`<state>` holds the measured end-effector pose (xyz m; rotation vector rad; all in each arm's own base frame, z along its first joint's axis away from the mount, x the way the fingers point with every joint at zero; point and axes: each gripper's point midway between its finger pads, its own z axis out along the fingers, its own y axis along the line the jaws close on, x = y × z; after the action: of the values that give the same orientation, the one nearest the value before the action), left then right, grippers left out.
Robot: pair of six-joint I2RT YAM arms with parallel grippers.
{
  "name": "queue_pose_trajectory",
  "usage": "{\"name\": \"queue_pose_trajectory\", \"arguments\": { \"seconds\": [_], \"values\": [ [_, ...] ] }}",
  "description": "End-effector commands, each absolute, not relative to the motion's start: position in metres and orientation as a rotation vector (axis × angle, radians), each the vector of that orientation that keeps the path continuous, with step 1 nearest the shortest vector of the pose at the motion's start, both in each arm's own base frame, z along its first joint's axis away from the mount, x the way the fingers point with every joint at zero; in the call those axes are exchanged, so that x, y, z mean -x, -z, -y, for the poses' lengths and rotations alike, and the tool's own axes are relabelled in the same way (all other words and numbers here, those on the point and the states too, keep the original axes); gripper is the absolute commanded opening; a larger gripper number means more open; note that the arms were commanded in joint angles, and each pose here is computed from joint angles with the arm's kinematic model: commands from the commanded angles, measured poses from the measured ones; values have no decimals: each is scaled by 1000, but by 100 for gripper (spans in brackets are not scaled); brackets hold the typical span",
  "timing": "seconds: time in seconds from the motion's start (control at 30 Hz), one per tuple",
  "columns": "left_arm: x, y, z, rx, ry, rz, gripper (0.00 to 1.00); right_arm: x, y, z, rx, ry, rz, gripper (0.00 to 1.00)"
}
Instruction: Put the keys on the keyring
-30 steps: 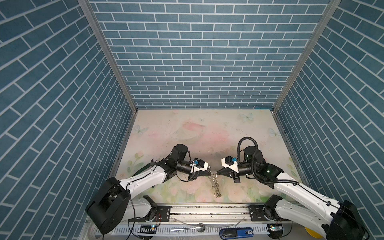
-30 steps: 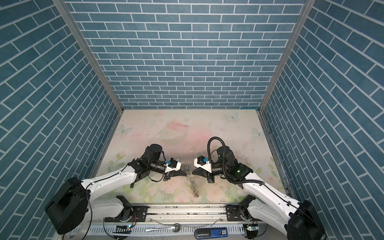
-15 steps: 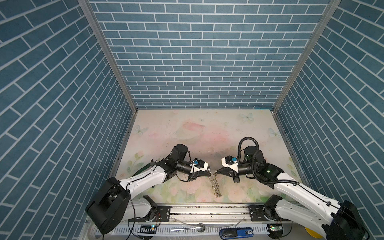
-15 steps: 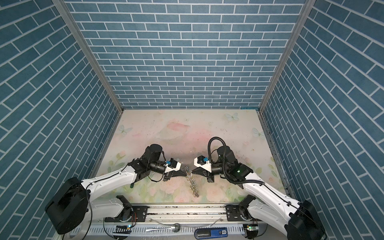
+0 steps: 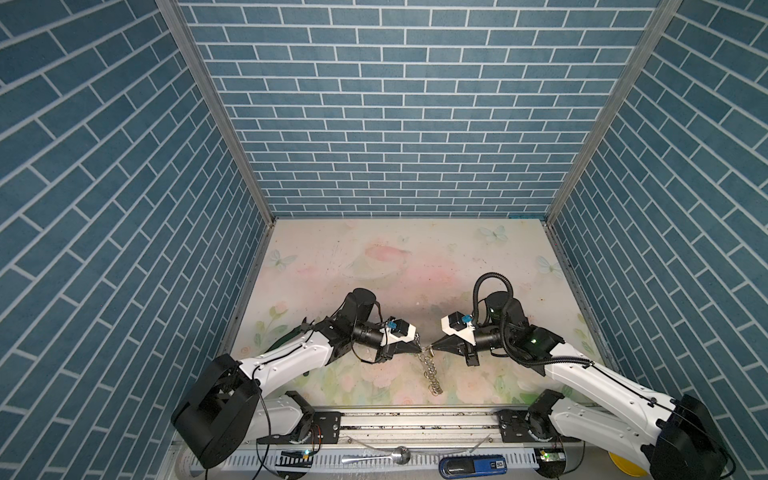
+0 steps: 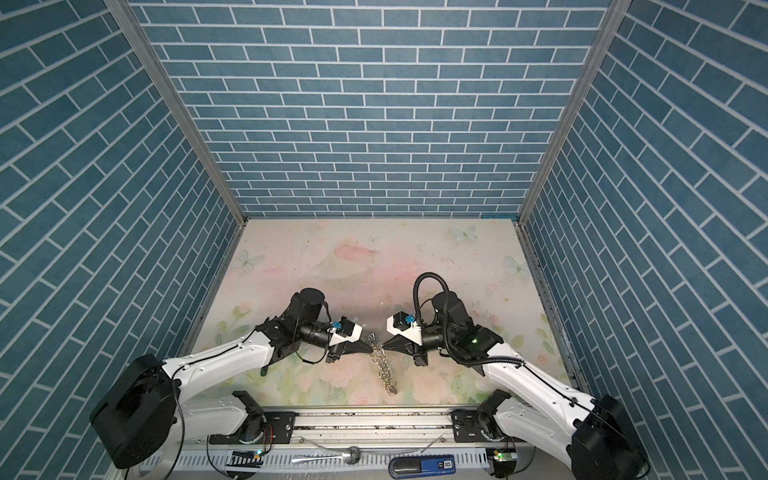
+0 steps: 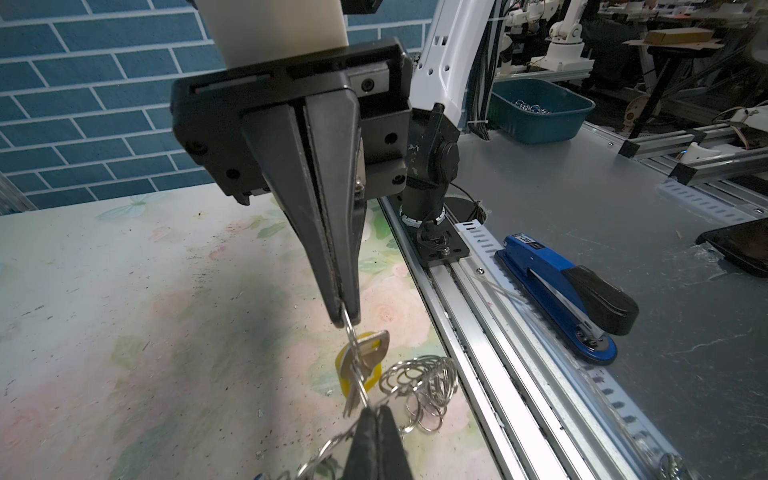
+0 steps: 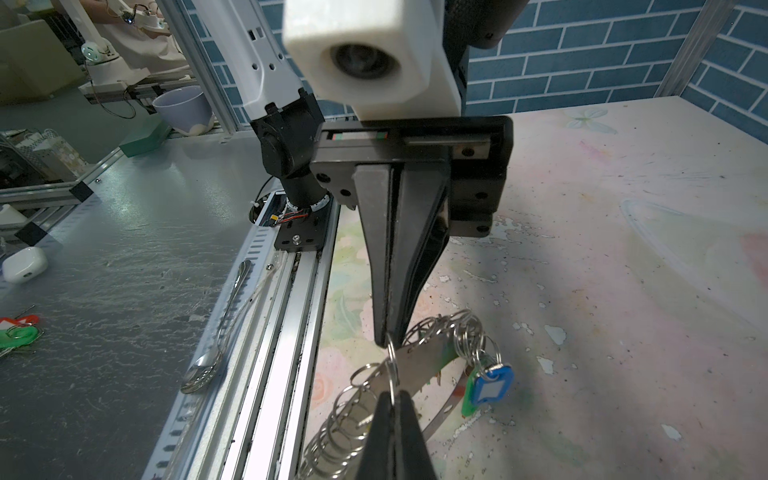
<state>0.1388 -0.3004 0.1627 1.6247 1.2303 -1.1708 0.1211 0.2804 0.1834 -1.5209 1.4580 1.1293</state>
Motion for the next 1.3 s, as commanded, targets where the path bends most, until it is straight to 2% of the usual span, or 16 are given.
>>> {"name": "queue_pose_trajectory", "arguments": {
  "seconds": [0.0, 0.3, 1.27],
  "values": [
    [-136, -163, 298, -1622, 1194, -1231, 0, -118, -191, -282, 1548, -1133, -1388, 0],
    [-136, -165, 298, -1621, 1193, -1229, 0, -120, -197, -278, 1519, -1079, -1347, 0],
    [-134, -168, 299, -1616, 1208, -1214, 0, -117, -190, -282, 1547, -1143, -1380, 0]
  ]
}}
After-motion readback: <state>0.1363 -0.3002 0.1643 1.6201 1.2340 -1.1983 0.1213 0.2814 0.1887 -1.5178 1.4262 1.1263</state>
